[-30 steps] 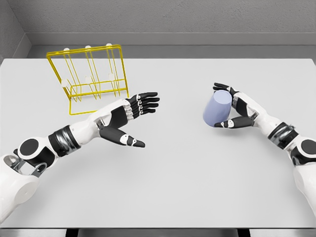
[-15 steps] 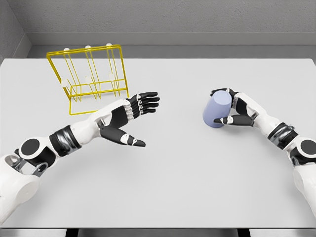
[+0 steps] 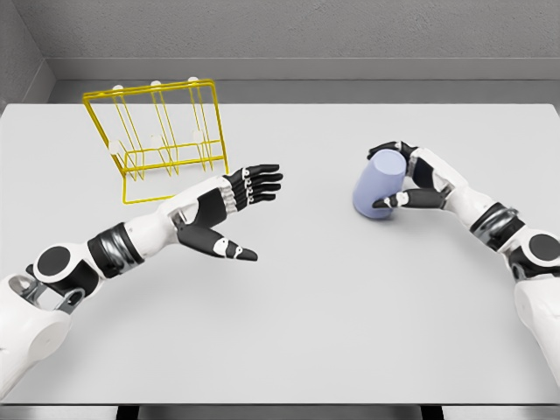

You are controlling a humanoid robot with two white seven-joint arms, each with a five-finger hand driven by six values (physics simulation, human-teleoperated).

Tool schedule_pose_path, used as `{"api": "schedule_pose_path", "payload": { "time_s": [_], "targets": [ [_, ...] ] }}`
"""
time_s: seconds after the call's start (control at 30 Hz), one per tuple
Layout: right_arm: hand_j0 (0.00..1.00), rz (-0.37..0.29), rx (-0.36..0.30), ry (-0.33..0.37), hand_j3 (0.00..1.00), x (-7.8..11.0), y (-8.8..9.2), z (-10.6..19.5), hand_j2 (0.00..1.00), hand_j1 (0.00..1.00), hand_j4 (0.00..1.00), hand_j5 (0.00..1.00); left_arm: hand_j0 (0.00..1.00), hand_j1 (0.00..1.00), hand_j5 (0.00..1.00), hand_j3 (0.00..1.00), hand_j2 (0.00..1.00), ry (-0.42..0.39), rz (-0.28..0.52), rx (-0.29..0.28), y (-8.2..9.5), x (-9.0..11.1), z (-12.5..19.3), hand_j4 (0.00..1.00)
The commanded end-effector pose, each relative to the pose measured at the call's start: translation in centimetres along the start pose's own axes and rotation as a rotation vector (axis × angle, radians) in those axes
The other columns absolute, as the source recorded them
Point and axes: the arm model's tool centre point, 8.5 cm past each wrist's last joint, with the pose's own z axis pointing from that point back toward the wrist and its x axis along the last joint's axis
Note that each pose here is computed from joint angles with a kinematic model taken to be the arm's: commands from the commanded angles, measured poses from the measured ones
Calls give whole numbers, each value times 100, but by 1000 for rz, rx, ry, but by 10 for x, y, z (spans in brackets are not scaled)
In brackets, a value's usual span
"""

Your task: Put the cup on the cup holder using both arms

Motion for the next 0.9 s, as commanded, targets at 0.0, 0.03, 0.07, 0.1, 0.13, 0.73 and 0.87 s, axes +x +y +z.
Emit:
{"api": "schedule_pose_path", "payload": {
  "time_s": [0.0, 0.03, 0.07, 0.1, 0.13, 0.73, 0.87],
  "targets": [
    [59, -4, 6, -23, 59, 5, 4, -4, 59, 59, 59, 59, 100, 100, 100, 100, 100, -4, 6, 0, 0, 0, 0, 100],
    [58, -10, 12, -32, 58, 6, 8, -7, 58, 58, 58, 58, 100, 100, 100, 100, 100, -4, 6, -1, 0, 0, 0, 100],
    [59, -10, 17, -36, 59, 7, 10, -9, 59, 59, 59, 59, 100, 100, 100, 100, 100, -4, 6, -1, 0, 0, 0, 100],
    [59, -7, 31, -38, 59, 8, 14, -11, 59, 59, 59, 59, 100, 100, 100, 100, 100, -4, 6, 0, 0, 0, 0, 100],
    [59, -6, 34, -39, 59, 9, 15, -12, 59, 59, 59, 59, 100, 100, 100, 100, 100, -4, 6, 0, 0, 0, 0, 100],
    [59, 1, 224, -125, 59, 27, 86, -43, 59, 59, 59, 59, 100, 100, 100, 100, 100, 91, 18, 80, 21, -8, 14, 100],
    [59, -13, 265, -133, 59, 26, 105, -52, 59, 59, 59, 59, 100, 100, 100, 100, 100, 90, 25, 90, 21, -9, 17, 100]
  ]
}}
